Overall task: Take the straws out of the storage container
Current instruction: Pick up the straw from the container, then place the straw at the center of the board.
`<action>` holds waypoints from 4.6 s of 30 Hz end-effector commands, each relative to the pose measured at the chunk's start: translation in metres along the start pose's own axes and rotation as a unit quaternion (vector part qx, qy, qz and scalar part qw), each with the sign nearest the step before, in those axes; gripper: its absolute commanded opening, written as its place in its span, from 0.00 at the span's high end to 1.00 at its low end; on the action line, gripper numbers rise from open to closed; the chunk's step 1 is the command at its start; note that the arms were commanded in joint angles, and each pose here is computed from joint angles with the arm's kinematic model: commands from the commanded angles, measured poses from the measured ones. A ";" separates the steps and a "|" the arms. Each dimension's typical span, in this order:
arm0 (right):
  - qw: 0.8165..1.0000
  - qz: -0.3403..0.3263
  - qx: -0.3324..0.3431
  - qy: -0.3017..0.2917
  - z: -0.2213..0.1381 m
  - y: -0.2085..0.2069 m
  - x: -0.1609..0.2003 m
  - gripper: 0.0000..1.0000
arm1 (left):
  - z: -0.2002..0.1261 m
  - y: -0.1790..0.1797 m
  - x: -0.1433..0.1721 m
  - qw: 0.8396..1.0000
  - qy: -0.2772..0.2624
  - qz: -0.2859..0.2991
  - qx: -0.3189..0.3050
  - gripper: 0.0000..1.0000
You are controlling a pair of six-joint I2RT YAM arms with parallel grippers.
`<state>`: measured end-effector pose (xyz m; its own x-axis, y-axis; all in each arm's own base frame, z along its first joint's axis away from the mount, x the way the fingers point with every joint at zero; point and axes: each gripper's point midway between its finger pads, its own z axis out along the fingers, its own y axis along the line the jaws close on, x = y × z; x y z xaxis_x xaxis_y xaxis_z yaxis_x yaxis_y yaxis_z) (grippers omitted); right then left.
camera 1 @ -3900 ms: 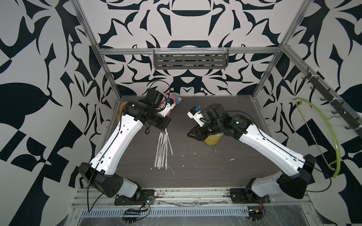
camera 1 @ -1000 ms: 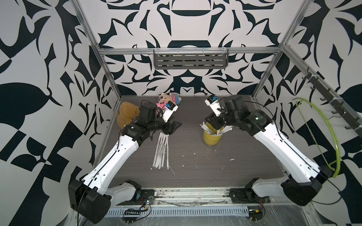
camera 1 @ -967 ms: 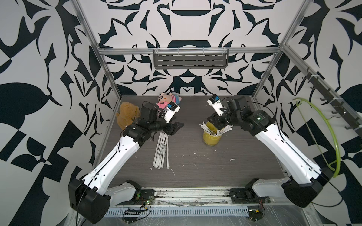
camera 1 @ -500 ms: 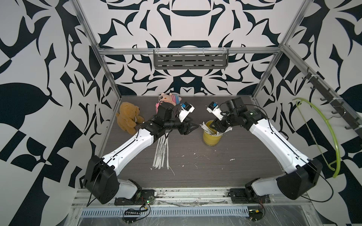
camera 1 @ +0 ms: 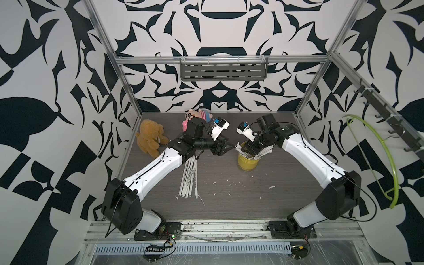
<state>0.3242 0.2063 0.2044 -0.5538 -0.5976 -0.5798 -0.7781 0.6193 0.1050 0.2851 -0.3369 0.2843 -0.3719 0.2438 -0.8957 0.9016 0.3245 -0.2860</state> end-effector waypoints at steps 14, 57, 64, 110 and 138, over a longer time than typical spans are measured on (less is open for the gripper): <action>0.999 -0.005 0.000 -0.044 0.002 -0.007 -0.029 0.68 | 0.004 -0.003 -0.004 1.000 0.004 -0.015 0.013 0.38; 0.974 0.011 0.149 -0.173 -0.103 -0.023 -0.066 1.00 | 0.027 -0.008 -0.037 0.999 -0.034 -0.021 0.029 0.39; 0.959 0.039 0.173 -0.222 -0.148 -0.017 -0.075 1.00 | 0.028 -0.010 -0.057 0.998 -0.053 -0.025 0.021 0.39; 0.944 0.250 -0.208 -0.050 0.013 0.169 -0.134 1.00 | -0.179 0.022 0.105 0.907 0.110 -0.255 -0.316 0.38; 0.898 0.372 -0.167 0.163 0.186 0.119 -0.072 1.00 | -0.155 0.035 0.117 0.922 0.106 -0.261 -0.265 0.39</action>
<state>0.3253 0.4181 0.0893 -0.9718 -0.2359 0.0021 -0.1871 0.7760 0.6023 0.2373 -0.1523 0.2224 -0.8185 0.0764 -0.5694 0.3536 0.8482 -0.3944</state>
